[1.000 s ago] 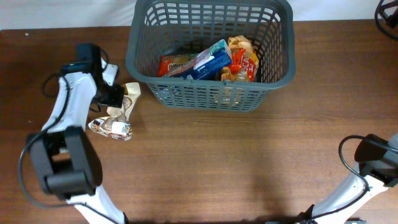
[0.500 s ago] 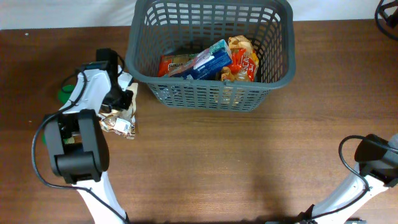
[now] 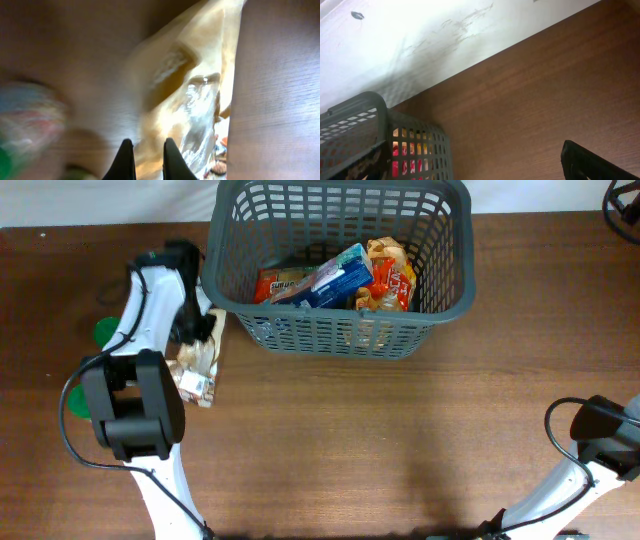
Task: Pack container
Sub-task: 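Reach the left gripper to the crumpled snack bag and grasp it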
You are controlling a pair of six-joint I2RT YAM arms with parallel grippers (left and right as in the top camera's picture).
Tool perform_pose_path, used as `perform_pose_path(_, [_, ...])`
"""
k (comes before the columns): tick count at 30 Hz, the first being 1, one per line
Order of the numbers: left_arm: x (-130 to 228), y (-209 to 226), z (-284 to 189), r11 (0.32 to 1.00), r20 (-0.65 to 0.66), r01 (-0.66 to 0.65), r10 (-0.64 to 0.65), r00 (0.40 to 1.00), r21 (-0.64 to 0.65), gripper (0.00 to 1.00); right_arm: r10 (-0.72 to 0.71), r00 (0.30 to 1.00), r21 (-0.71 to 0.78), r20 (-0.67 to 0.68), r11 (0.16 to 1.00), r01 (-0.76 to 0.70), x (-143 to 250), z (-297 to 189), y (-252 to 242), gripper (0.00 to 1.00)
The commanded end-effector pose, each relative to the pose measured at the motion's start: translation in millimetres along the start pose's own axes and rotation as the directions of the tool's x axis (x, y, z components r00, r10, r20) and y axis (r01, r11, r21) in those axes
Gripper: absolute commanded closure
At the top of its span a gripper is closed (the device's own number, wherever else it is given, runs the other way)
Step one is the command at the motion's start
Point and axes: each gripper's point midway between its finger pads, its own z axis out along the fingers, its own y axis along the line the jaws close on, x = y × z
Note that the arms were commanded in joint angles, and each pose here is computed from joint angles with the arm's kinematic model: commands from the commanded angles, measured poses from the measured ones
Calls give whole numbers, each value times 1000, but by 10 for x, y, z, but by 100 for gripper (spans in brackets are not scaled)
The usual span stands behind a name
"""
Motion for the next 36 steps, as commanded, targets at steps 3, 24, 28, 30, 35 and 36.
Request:
perform_pose_path(3, [-392, 466, -1256, 984, 297, 135, -95, 950, -118, 98, 10, 1000, -7, -16, 1000, -11, 28, 60, 5, 1])
perform_pose_path(24, [313, 69, -931, 988, -14, 126, -125, 992, 87, 33, 10, 1000, -7, -16, 1000, -11, 28, 60, 5, 1])
perform_pose_path(28, [326, -2, -520, 989, -43, 58, -53, 998, 137, 28, 10, 1000, -7, -16, 1000, -11, 28, 60, 5, 1])
perform_pose_path(30, [379, -27, -330, 989, -65, 27, -17, 998, 147, 28, 10, 1000, -7, -16, 1000, -11, 28, 60, 5, 1])
perform_pose_path(35, [444, -70, 37, 985, -72, -62, 75, 995, 162, 28, 10, 1000, -7, -16, 1000, -11, 28, 60, 5, 1])
perform_pose_path(36, [439, -76, 88, 984, -66, -79, 90, 994, 161, 28, 10, 1000, -7, -16, 1000, -11, 28, 60, 4, 1])
